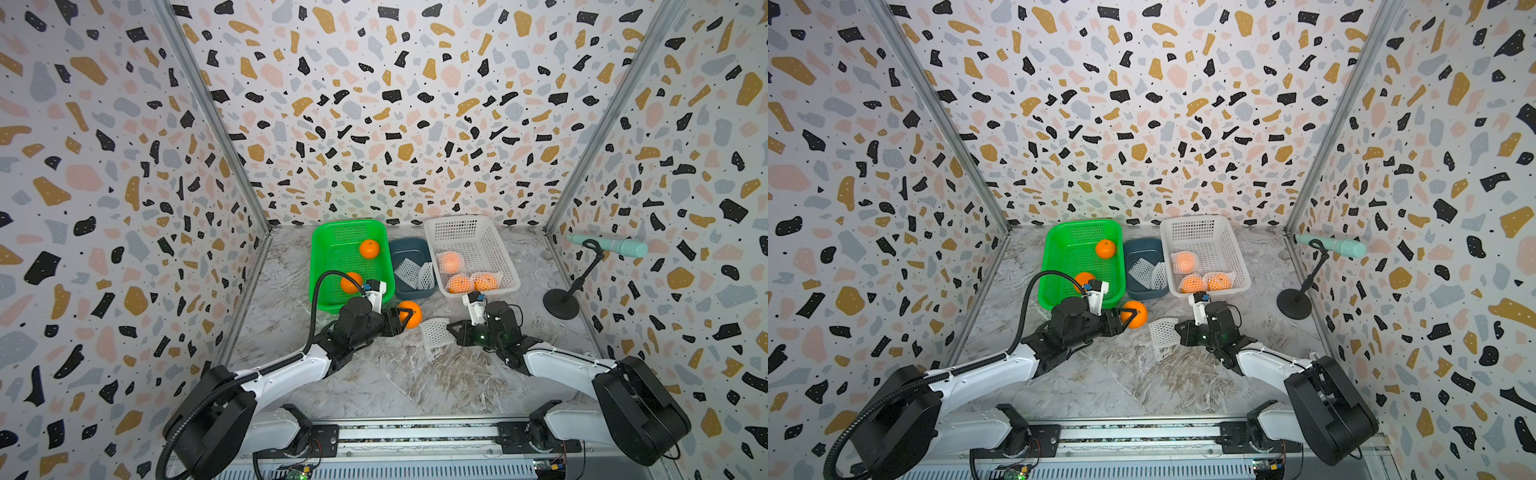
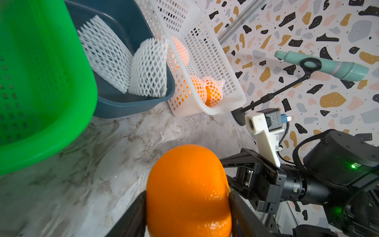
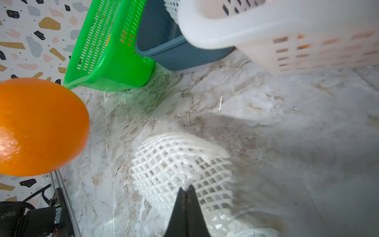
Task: Remove foam nets from oranges
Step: Remove the foam net from the orange, then place the foam net into the storage box.
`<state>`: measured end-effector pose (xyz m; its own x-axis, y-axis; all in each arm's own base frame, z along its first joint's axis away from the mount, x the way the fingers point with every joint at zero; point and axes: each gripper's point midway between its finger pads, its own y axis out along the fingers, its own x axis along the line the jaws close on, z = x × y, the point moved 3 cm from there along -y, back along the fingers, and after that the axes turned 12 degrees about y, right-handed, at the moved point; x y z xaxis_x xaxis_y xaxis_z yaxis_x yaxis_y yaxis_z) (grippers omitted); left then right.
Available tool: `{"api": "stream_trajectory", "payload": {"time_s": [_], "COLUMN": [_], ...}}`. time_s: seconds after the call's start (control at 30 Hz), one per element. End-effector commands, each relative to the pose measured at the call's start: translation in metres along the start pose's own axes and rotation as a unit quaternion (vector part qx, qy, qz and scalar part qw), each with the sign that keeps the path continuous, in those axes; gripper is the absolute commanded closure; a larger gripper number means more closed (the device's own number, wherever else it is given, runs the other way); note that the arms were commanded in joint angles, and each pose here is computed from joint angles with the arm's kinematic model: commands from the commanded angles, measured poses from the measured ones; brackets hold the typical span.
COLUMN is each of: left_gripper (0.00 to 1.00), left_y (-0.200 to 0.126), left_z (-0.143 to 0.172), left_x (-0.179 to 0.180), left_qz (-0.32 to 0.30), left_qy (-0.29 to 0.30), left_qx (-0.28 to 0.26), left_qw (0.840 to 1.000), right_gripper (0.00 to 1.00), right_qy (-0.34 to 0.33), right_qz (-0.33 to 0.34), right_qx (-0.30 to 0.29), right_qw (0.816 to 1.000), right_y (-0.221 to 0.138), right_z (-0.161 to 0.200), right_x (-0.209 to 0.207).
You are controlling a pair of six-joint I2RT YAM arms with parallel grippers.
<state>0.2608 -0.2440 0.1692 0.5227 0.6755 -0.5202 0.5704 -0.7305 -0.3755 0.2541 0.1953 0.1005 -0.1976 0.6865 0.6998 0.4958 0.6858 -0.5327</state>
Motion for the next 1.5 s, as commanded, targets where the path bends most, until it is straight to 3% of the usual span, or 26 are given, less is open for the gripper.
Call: {"api": "stream_trajectory", "payload": {"time_s": [0.0, 0.3, 0.5, 0.83, 1.2, 1.33, 1.47], "left_gripper": [0.39, 0.39, 0.39, 0.38, 0.38, 0.38, 0.38], "left_y": [-0.006, -0.012, -0.017, -0.023, -0.031, -0.034, -0.038], "left_z": [0.004, 0.024, 0.030, 0.028, 0.029, 0.027, 0.027], "left_x": [0.007, 0.016, 0.019, 0.017, 0.018, 0.018, 0.018], "left_qz": [-0.011, -0.019, -0.023, -0.023, -0.031, -0.035, -0.040], "left_qy": [0.010, -0.002, -0.006, -0.005, -0.002, 0.000, 0.001], "left_qx": [0.002, 0.015, 0.017, 0.012, 0.010, 0.006, 0.004], "left_qw": [1.000, 1.000, 1.000, 1.000, 0.999, 0.999, 0.999], "right_gripper": [1.00, 0.99, 0.99, 0.99, 0.98, 0.91, 0.74], "right_qy": [-0.018, -0.082, -0.110, -0.132, -0.116, -0.112, -0.116], "right_qz": [-0.014, -0.039, -0.040, -0.018, 0.006, 0.012, 0.009], "right_qx": [-0.014, -0.067, -0.106, -0.131, -0.089, -0.075, -0.079], "right_qw": [1.000, 0.994, 0.987, 0.982, 0.989, 0.991, 0.990], "right_y": [-0.010, -0.033, -0.027, 0.036, 0.118, 0.134, 0.132], "right_z": [-0.011, -0.063, -0.107, -0.176, -0.203, -0.206, -0.208], "right_x": [0.015, 0.067, 0.096, 0.112, 0.089, 0.084, 0.086]}}
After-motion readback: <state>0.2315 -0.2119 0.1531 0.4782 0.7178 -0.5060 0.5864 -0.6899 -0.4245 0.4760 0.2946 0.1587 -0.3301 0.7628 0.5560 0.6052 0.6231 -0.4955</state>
